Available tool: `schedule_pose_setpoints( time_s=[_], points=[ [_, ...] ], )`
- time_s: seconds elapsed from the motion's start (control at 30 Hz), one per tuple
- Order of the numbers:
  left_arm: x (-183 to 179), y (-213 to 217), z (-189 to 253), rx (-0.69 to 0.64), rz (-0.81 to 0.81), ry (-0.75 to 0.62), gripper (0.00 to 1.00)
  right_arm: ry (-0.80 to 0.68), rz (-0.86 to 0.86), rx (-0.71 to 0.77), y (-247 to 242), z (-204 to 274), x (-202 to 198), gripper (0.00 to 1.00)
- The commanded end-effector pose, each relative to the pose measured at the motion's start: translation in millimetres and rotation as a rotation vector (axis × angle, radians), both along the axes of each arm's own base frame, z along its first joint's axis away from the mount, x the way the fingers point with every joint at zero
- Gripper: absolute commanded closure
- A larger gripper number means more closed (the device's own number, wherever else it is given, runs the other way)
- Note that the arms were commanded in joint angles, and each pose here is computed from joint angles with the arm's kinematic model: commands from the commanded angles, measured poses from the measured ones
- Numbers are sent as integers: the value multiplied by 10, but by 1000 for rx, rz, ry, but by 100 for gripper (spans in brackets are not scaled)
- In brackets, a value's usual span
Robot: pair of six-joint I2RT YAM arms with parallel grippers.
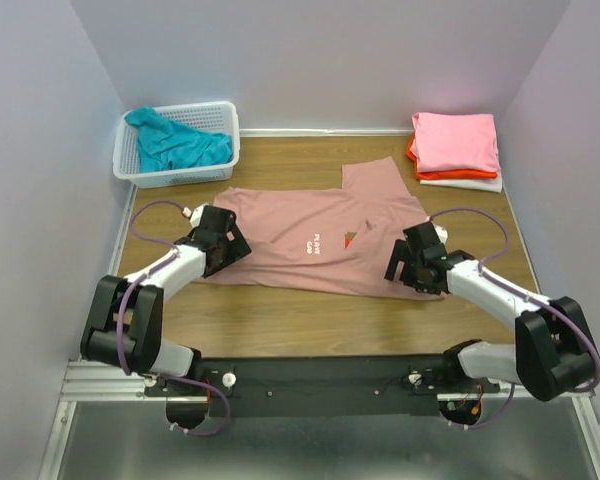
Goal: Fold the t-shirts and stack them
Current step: Fold the tshirt
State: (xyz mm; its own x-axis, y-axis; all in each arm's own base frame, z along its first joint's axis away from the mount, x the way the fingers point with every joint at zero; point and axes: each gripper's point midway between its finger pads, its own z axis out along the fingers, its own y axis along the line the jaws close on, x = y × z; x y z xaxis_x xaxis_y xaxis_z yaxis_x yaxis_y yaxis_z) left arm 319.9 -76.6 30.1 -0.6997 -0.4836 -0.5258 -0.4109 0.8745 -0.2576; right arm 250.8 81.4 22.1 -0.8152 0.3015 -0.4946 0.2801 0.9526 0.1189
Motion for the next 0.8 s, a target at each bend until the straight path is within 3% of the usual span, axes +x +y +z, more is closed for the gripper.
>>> schedule_pose_setpoints(
  time_s=[0.0,0.13,0.23,0.43,0.57,0.77],
  points=[
    [-634,111,-225,-9,73,211,2,109,-43,27,-70,-29,-384,0],
    [-719,289,64,63,138,194,2,-15,-25,66,-2,339,-175,0],
    [-664,250,334,20,138,103,2,-109,5,82,27,616,-59,0],
    [-184,56,819,-53,57,-112,1,-193,96,148,266,852,244,0],
    [26,-163,794,-80,-46,-105,2,-199,154,216,478,846,392,0],
    [42,-272,563,-72,-89,-45,2,-198,183,260,638,800,562,0]
  ],
)
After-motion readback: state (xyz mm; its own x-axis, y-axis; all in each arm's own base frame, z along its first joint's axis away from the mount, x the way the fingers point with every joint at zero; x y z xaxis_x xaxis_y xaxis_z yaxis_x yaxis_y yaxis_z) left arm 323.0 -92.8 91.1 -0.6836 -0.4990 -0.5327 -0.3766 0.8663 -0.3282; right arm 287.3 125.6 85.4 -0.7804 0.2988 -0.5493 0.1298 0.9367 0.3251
